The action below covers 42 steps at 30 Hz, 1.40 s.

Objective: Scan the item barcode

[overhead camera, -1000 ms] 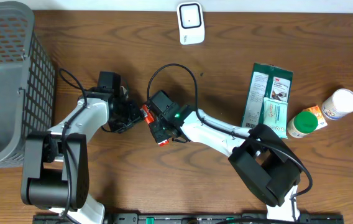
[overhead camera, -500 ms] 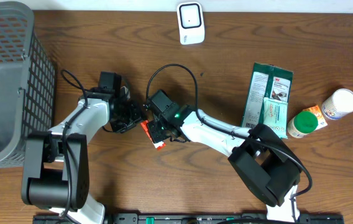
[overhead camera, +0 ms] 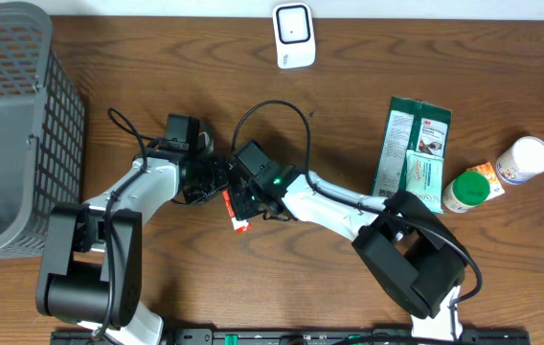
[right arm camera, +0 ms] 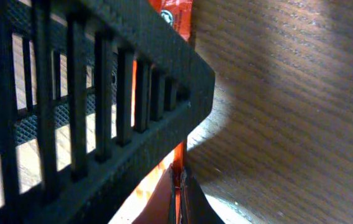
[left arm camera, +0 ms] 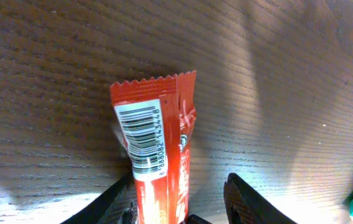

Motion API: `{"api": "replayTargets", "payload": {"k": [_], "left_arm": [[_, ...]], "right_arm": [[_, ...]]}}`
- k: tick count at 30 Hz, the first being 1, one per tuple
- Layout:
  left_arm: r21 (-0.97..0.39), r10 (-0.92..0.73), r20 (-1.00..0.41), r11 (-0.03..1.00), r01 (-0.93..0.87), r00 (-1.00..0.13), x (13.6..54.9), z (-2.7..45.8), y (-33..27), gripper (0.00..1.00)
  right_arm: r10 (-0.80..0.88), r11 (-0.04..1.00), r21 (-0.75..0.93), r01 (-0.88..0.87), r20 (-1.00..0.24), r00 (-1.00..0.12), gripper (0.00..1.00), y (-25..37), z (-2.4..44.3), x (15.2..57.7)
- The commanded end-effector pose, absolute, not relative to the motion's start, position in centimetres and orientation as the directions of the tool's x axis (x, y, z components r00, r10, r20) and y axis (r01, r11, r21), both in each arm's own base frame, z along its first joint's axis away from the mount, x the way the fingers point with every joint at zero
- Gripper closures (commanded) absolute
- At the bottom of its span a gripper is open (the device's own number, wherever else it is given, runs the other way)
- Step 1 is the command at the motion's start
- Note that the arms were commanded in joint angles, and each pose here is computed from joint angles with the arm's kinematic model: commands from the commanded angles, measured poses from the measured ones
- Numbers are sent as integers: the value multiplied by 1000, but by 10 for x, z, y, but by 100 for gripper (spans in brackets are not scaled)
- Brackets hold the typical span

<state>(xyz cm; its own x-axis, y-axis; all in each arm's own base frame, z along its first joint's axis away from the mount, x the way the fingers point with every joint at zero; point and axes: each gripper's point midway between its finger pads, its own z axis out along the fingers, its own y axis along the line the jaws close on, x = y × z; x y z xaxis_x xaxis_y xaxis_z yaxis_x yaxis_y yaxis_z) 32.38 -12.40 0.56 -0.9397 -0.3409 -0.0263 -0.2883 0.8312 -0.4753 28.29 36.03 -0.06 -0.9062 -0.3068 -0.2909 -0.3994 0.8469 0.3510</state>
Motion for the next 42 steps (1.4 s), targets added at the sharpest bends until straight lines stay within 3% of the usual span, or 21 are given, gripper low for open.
{"api": "replayTargets", "payload": {"k": [1,10,12,13,19,21,22,25,30,36,42], "left_arm": [[-438,-344,23,840,-319,-939,308,-10,-121,51],[-274,-336,21,904,-328,-942,284,-28,-104,63],[-276,-333,19,904,-325,-943,285,-28,-105,87],[-278,-334,15,904,-324,-943,286,-28,-106,93],[-302,-338,-43,901,-310,-940,303,-13,-107,93],[-276,-341,-89,911,-306,-936,311,-4,-101,93],[-254,-339,-111,918,-303,-934,313,2,-96,93],[-167,-320,-173,942,-292,-932,318,23,-79,93],[34,-290,-280,950,-312,-915,316,65,-40,93],[277,-160,-402,917,-287,-902,318,81,-25,93],[310,-95,-375,925,-222,-922,318,49,-65,93]], "right_arm": [[-314,867,323,-380,-238,-919,99,345,-20,273],[-313,865,326,-382,-245,-918,99,346,-20,274],[-313,865,326,-382,-245,-918,99,346,-20,274],[-313,865,326,-382,-245,-917,99,346,-20,274],[-279,854,365,-370,-278,-919,99,344,1,289],[-291,830,377,-411,-335,-896,86,341,27,298],[-297,820,372,-435,-373,-879,73,336,45,304],[-266,824,373,-427,-411,-872,64,320,72,315],[-154,871,379,-313,-393,-906,70,266,101,335],[3,928,355,-113,-311,-950,73,184,93,359],[49,944,327,-42,-265,-963,78,144,87,360]]}}
